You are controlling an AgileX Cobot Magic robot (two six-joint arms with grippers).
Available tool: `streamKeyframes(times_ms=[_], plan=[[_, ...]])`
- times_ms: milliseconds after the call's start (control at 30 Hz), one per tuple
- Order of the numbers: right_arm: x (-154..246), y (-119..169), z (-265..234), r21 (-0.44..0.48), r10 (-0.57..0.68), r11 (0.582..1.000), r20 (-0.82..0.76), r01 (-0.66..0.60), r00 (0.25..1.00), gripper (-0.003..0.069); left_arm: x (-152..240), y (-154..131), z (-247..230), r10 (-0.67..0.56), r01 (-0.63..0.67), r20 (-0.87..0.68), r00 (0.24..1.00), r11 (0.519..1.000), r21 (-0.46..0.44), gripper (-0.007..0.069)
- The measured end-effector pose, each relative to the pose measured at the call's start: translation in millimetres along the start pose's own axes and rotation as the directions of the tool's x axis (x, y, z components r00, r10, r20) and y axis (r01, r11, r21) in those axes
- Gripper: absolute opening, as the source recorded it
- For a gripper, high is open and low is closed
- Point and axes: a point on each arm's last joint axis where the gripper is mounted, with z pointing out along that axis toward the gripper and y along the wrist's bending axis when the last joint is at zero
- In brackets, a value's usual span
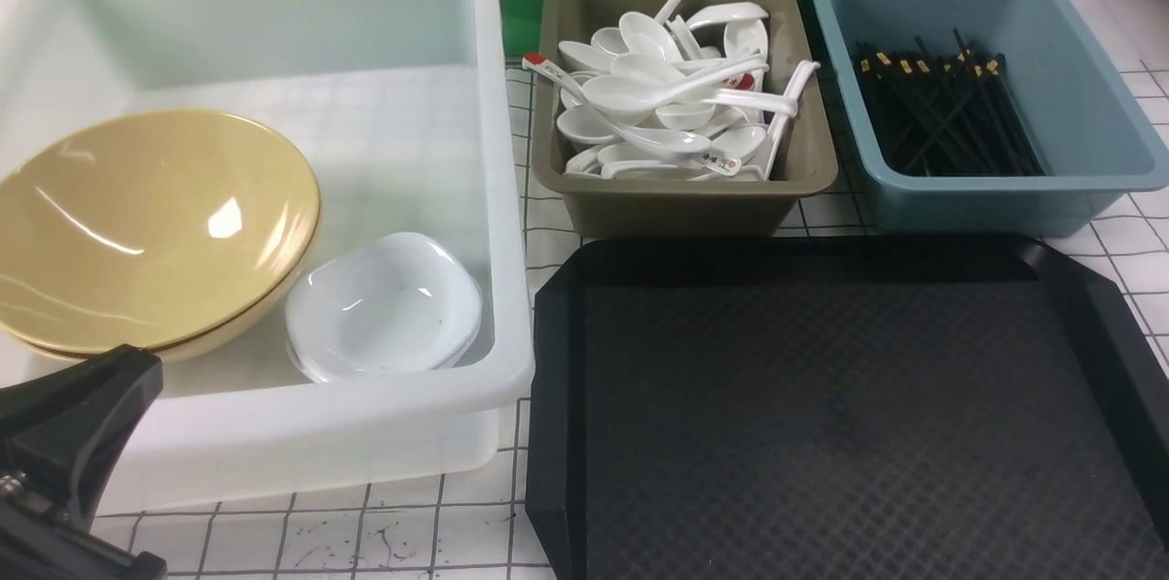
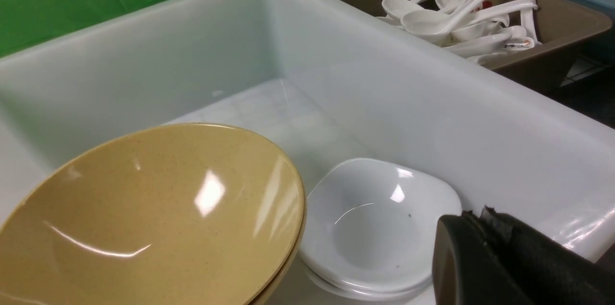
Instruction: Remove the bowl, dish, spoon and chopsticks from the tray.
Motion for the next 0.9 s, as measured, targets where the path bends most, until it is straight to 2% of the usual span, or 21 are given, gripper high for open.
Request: streamKeyframes(times_ms=[700, 833, 900], plan=[[0, 0, 0, 0.000, 0.001, 1.000, -0.007, -0.001, 1.000, 0.0048, 1, 0, 0, 0.000, 0.000, -0.001, 1.000, 1.000, 0.000, -0.0013], [0, 0, 0, 0.000, 0.001, 1.000, -0.007, -0.001, 1.000, 0.0048, 14, -2, -8, -0.002, 0.003, 0.041, 0.999, 1.000, -0.027, -0.0013], [0, 0, 0, 0.000, 0.001, 1.000, -0.007, -0.001, 1.000, 0.0048, 25, -1, -15, -0.014, 0.019, 0.068, 0.998, 0.997, -0.075, -0.0013]])
